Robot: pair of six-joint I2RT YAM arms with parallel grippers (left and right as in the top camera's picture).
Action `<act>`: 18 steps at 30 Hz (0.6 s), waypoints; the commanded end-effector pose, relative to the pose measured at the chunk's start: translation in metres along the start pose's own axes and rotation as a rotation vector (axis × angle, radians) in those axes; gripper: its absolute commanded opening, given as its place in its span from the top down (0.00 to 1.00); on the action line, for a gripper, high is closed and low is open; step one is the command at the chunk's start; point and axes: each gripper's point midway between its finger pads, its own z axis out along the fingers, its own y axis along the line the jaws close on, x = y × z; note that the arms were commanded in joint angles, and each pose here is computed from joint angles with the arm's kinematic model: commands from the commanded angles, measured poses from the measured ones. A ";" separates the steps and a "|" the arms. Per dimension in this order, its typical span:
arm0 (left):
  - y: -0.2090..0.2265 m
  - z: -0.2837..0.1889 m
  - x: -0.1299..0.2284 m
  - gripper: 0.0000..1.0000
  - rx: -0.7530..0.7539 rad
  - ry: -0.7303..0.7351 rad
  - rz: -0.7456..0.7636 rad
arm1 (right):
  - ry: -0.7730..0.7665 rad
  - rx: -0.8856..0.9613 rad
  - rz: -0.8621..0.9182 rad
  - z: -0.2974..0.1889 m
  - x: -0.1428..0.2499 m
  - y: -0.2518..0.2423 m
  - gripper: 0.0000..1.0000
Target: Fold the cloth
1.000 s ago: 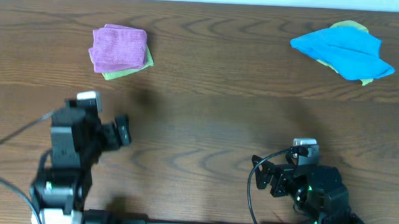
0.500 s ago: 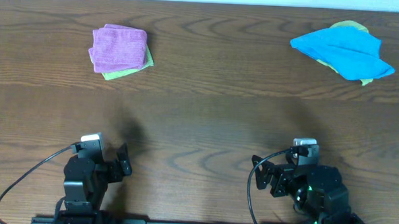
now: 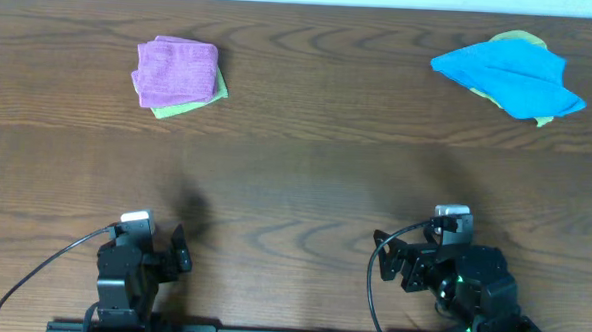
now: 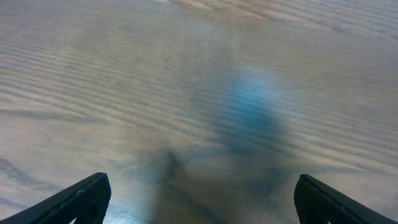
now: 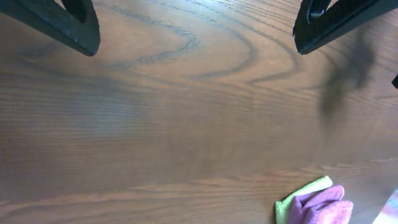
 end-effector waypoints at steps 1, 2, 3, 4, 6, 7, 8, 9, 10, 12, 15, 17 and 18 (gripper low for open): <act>0.005 0.000 0.007 0.05 -0.027 0.016 0.035 | -0.010 0.016 0.023 0.000 -0.001 -0.004 0.01; 0.006 0.000 0.009 0.05 -0.028 0.026 0.046 | -0.010 0.016 0.023 0.000 -0.001 -0.004 0.01; 0.006 -0.001 0.011 0.04 -0.029 0.033 0.056 | -0.010 0.016 0.023 0.000 -0.001 -0.004 0.01; 0.007 -0.001 0.013 0.05 -0.032 0.041 0.061 | -0.010 0.016 0.023 0.000 -0.001 -0.004 0.01; 0.009 -0.001 0.016 0.05 -0.043 0.055 0.065 | -0.010 0.016 0.023 0.000 -0.001 -0.004 0.01; 0.009 -0.001 0.018 0.05 -0.043 0.062 0.073 | -0.010 0.016 0.023 0.000 -0.001 -0.004 0.01; 0.009 -0.001 0.020 0.05 -0.044 0.071 0.083 | -0.010 0.016 0.023 0.000 -0.001 -0.004 0.01; 0.009 -0.002 0.022 0.05 -0.044 0.076 0.085 | -0.010 0.016 0.023 0.000 -0.001 -0.004 0.01; 0.010 -0.002 0.024 0.05 -0.045 0.081 0.086 | -0.010 0.016 0.023 0.000 -0.001 -0.004 0.01; 0.010 -0.003 0.024 0.04 -0.043 0.077 0.084 | -0.010 0.016 0.023 0.000 -0.001 -0.004 0.01; 0.010 -0.004 0.024 0.04 -0.043 0.072 0.084 | -0.010 0.016 0.023 0.000 -0.001 -0.004 0.01; 0.010 -0.004 0.023 0.05 -0.042 0.067 0.084 | -0.010 0.016 0.023 0.000 -0.001 -0.004 0.01; 0.010 -0.004 0.023 0.05 -0.042 0.064 0.083 | -0.010 0.016 0.023 0.000 -0.001 -0.004 0.01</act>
